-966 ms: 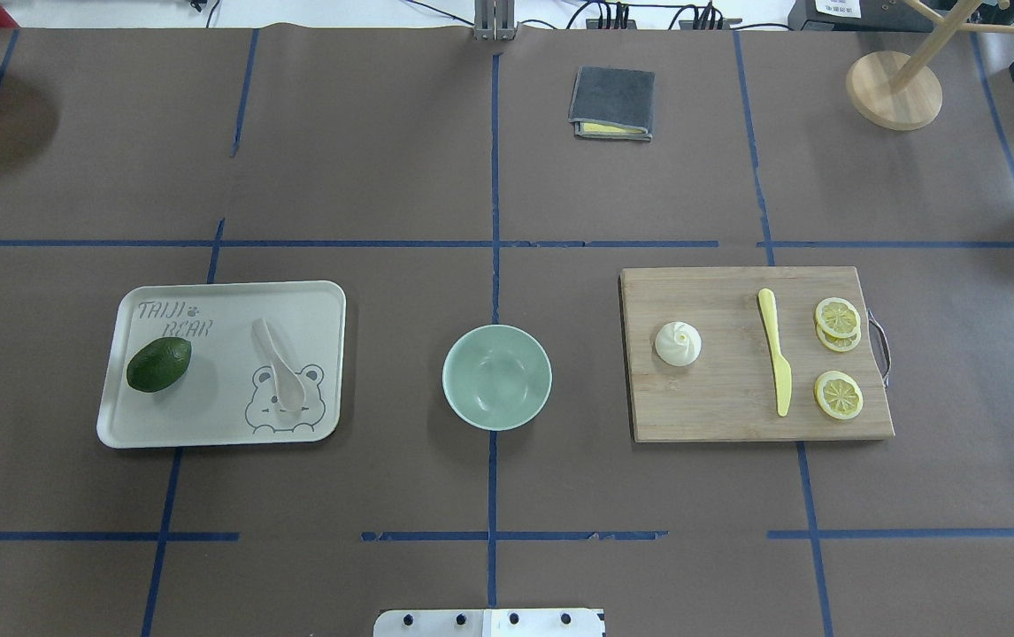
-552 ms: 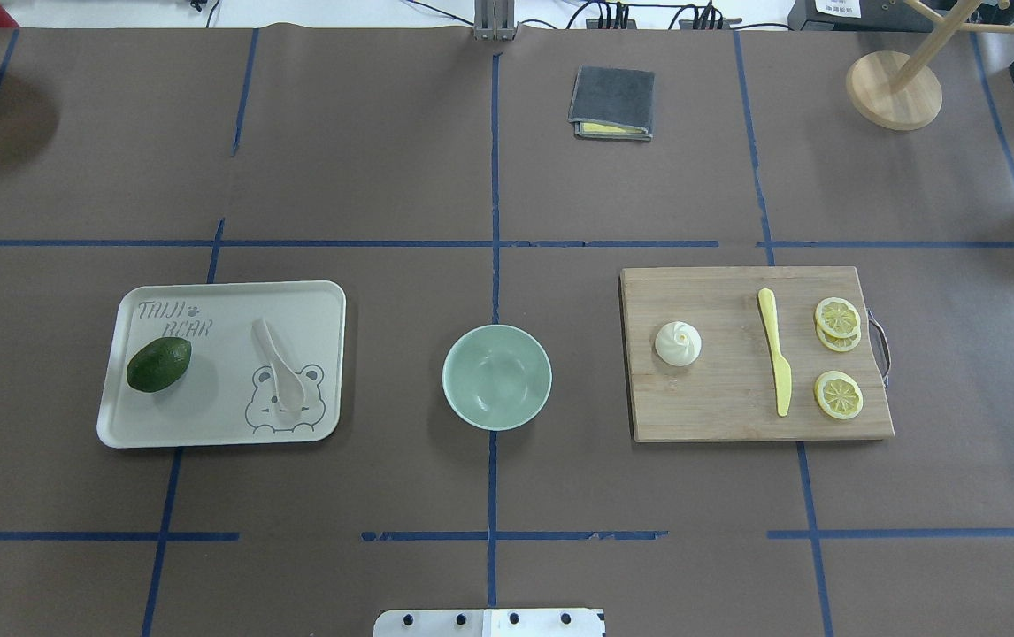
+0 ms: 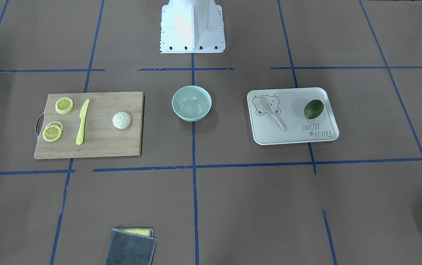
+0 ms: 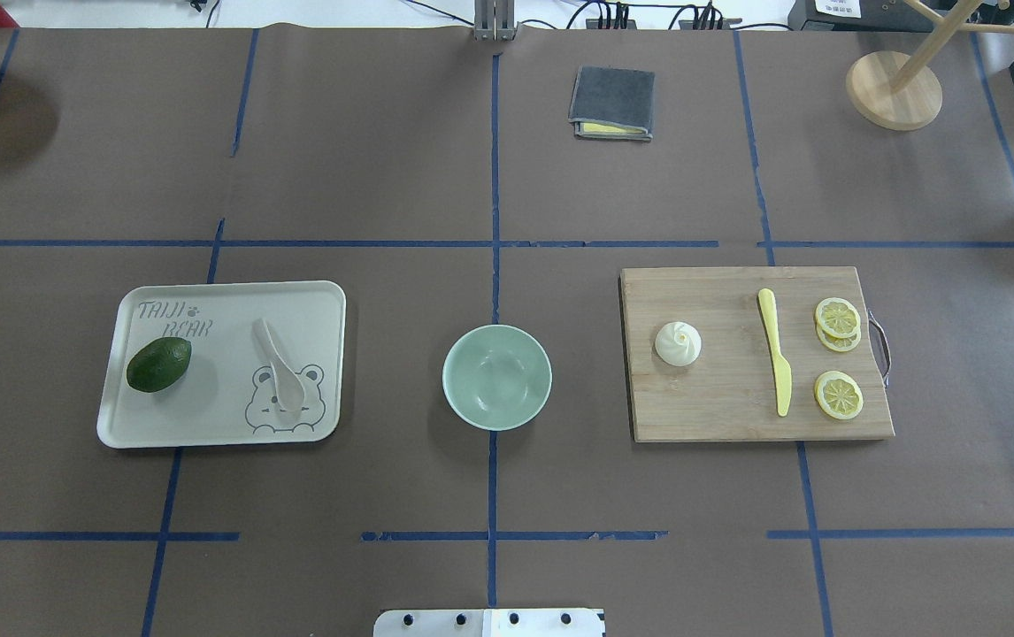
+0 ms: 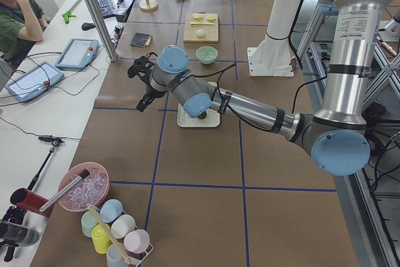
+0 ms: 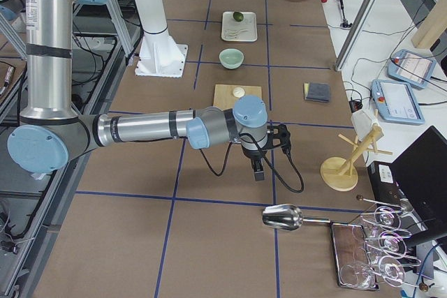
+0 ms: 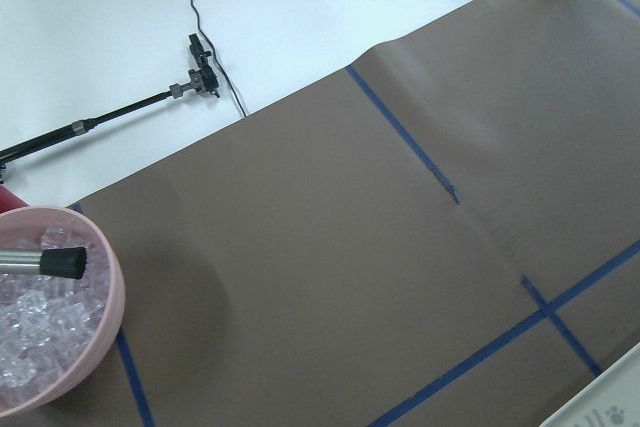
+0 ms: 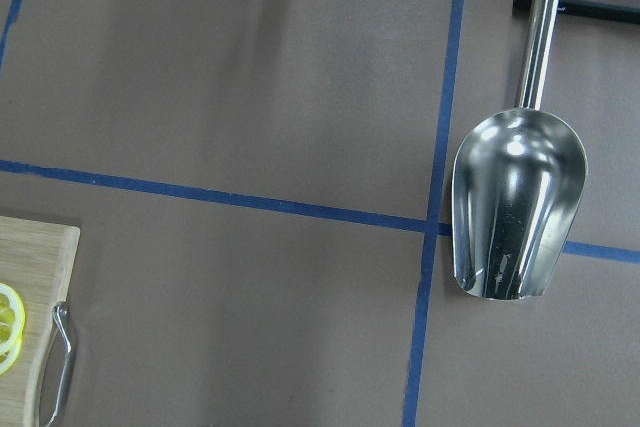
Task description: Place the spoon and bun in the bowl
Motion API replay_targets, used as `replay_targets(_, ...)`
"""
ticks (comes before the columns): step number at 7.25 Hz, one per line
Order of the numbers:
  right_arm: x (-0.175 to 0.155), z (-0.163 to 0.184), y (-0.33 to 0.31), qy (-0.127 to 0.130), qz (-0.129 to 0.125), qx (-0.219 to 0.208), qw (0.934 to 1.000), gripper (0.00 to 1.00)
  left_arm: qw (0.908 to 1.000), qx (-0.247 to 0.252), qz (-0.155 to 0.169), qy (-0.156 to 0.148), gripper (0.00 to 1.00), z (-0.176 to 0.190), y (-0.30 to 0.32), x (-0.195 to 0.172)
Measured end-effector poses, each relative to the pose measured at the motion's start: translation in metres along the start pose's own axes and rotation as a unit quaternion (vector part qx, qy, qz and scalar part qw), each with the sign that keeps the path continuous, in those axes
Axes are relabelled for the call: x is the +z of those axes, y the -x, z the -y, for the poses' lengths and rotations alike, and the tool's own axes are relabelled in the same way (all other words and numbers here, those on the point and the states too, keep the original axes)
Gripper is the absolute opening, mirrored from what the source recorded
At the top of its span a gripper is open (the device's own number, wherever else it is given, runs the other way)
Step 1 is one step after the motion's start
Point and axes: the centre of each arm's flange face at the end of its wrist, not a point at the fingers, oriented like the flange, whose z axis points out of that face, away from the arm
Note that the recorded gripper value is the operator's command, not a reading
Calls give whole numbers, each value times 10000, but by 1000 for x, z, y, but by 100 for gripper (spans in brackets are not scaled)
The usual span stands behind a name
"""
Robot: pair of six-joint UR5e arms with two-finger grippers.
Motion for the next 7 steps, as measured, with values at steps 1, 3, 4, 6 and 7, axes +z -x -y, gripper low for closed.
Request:
replay_targets(1,0,-2,0,4,4,3,10000,100,9999,-157,-42,35,100,-1,-51,29)
replay_targets(3,1,-6,-2,28,4,33,10000,100,9984,-473,-118,273,100,-26,-139,90)
replay_targets(4,3,-7,-3,42,4,49,10000,100,9962,-764,32,407,100,-44,-167,118)
replay_targets(6,5,-8,-6,72,5,75,9999,100,9840,-1457,816,628,71,-64,-212,169)
replay_targets(7,6,-9,-7,84,4,85,9999,100,9701,-2042,1092,722,67,-71,-232,188)
